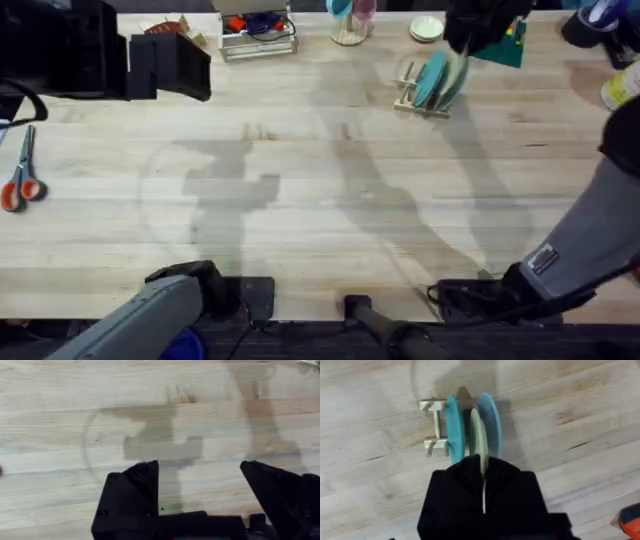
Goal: Pick up the plates from the table one by one and place each into a slot on the dish rack.
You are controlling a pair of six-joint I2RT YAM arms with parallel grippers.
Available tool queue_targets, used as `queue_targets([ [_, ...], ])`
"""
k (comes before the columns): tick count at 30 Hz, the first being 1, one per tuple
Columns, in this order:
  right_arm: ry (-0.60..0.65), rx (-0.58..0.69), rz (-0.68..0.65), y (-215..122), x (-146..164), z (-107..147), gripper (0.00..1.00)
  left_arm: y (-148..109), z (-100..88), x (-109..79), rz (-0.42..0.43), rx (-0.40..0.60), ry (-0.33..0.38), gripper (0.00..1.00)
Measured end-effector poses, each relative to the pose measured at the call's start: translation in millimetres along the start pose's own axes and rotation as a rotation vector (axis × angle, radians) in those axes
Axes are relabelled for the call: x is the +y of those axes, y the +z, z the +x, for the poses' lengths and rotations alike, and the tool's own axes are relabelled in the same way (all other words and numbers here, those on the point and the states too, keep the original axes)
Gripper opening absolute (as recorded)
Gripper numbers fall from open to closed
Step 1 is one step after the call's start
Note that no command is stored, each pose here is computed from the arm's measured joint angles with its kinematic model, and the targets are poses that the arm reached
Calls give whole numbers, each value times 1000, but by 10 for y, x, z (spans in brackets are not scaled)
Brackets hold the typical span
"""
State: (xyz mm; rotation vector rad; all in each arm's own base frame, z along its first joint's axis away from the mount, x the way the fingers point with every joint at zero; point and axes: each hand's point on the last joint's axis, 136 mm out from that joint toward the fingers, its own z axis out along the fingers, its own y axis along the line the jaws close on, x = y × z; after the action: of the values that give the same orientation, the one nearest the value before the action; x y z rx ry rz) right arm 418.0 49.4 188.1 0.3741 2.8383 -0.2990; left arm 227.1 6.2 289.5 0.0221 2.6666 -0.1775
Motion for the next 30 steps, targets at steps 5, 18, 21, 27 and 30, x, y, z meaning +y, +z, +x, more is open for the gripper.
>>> queue_targets([
  [5,-12,37,5,160,63,24,30,0,0,0,0,0,0,995],
  [18,-23,72,14,299,105,56,30,0,0,-1,0,0,0,995],
  [21,-22,72,14,299,105,56,31,0,0,-1,0,0,0,995],
  [27,-25,72,14,300,102,54,147,0,0,0,0,0,0,995],
  [30,-24,72,15,301,99,54,152,0,0,-1,0,0,0,995],
])
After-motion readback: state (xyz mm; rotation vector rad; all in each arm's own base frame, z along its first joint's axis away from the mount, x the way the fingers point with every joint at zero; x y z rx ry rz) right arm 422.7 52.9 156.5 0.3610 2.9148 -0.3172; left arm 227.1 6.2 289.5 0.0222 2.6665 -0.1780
